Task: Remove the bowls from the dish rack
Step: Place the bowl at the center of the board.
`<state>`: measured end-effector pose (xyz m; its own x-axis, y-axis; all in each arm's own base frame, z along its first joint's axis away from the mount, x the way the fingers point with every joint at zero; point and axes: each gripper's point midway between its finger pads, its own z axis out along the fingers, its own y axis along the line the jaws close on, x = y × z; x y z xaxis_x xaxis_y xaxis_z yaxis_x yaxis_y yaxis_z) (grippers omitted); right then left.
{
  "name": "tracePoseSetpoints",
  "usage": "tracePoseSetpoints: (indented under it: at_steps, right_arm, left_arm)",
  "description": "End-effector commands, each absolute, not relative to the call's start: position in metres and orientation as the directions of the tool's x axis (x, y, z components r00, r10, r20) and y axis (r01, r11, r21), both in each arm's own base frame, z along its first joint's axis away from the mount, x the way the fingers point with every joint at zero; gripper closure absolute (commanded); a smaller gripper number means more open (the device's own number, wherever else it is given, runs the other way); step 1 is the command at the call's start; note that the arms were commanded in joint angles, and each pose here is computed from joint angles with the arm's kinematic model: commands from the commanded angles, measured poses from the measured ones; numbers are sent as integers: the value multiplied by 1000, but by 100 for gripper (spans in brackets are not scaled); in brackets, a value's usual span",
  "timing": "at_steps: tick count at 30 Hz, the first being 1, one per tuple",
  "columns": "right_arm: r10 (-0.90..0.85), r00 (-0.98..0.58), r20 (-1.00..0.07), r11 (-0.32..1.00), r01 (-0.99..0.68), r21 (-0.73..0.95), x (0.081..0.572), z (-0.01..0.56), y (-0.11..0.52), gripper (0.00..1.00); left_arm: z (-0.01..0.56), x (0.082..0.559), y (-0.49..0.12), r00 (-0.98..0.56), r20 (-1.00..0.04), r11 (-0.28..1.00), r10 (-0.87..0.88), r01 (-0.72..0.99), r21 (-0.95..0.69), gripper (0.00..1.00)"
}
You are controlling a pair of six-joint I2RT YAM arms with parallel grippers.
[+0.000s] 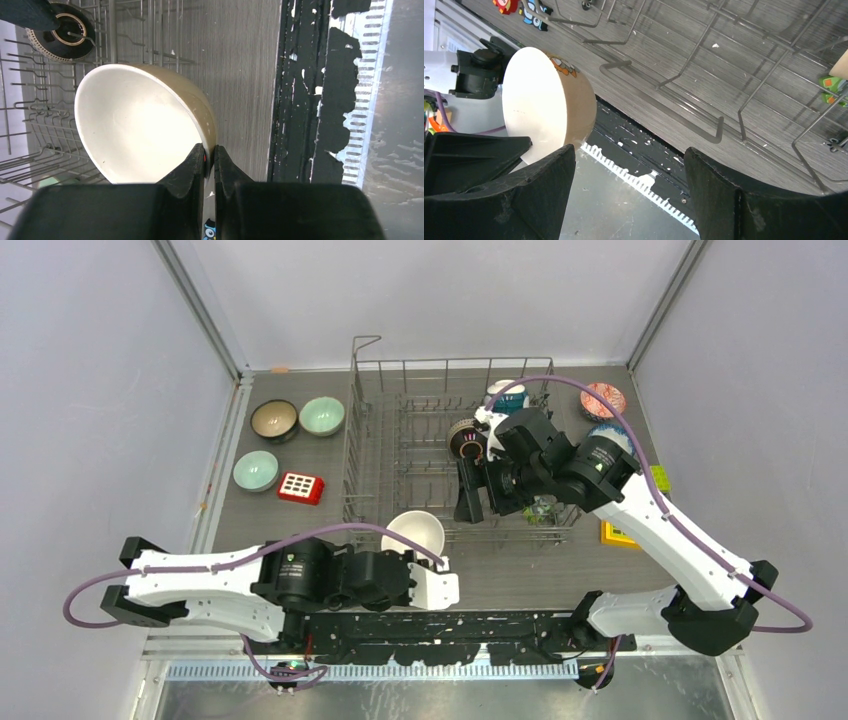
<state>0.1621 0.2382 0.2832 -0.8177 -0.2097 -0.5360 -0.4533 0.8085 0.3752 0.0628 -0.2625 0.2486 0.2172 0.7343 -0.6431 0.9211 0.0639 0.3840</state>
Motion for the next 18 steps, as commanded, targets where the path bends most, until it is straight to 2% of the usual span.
tracePoseSetpoints:
  at_steps: [1,14,18]
  right_arm:
    - [-206,-806,-555,777,-480,408,154,294,240,17]
    - [-231,-799,-555,760,-504,410,152,303,250,17]
    - [-287,-788,-545,771,-527,356,146,297,254,19]
  left_arm:
    - [267,74,-264,265,-663,101,700,883,459,100]
    - [261,73,-276,375,-595,-20,711,856,516,100]
    - [255,69,-280,413,-587,-66,696,851,521,100]
